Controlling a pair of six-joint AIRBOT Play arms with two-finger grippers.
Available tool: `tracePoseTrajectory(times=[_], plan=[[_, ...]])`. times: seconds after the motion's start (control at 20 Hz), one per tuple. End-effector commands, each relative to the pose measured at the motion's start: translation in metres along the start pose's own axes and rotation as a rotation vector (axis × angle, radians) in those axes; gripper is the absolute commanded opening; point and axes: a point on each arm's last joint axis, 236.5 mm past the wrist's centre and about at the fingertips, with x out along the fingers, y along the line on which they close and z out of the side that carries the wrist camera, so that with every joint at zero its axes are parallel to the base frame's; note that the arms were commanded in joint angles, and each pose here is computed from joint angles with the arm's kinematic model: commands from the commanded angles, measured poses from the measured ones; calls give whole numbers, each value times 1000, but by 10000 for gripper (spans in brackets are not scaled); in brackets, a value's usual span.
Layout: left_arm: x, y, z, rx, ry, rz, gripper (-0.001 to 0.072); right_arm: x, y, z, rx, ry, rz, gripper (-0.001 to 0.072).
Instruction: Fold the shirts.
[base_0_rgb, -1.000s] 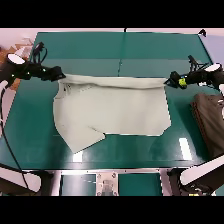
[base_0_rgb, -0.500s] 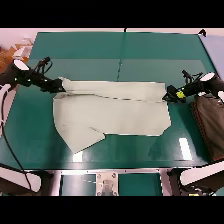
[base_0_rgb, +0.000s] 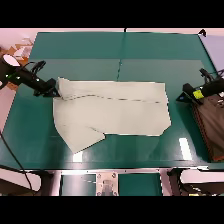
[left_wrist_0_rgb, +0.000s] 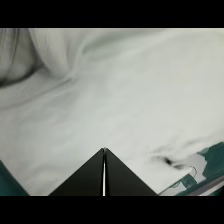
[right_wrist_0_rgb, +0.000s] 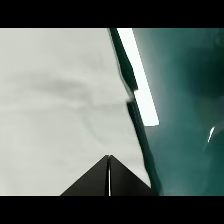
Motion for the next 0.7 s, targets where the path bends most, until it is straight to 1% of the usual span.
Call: tracePoseTrajectory(times=[0.0,0.15,0.25,0.3,0.35,0.4,0.45,0.5,0.65], plan=[[-7,3,-55,-49,85,44,23,-9,-22,-63,88,14,-17,18],[-10,15,-108,-44,-21,154,23,6,-33,-134,157,25,-18,18],[-5,15,-139,-76,-101,173,26,19,-33,-166,207,-23,-5,19],[1,14,-152,-99,-130,167,187,24,-29,-175,223,-44,16,20],[8,13,-161,-122,-159,155,610,30,-26,-182,236,-64,39,66],[16,14,-168,-157,-175,142,699,35,-23,-186,248,-76,62,229],[29,15,-178,-177,-164,123,701,41,-21,-188,270,-85,89,388],[42,15,-187,-204,-141,93,701,48,-20,-188,294,-91,107,438],[81,8,-201,-296,-135,-27,701,63,-17,-180,381,-142,174,438]])
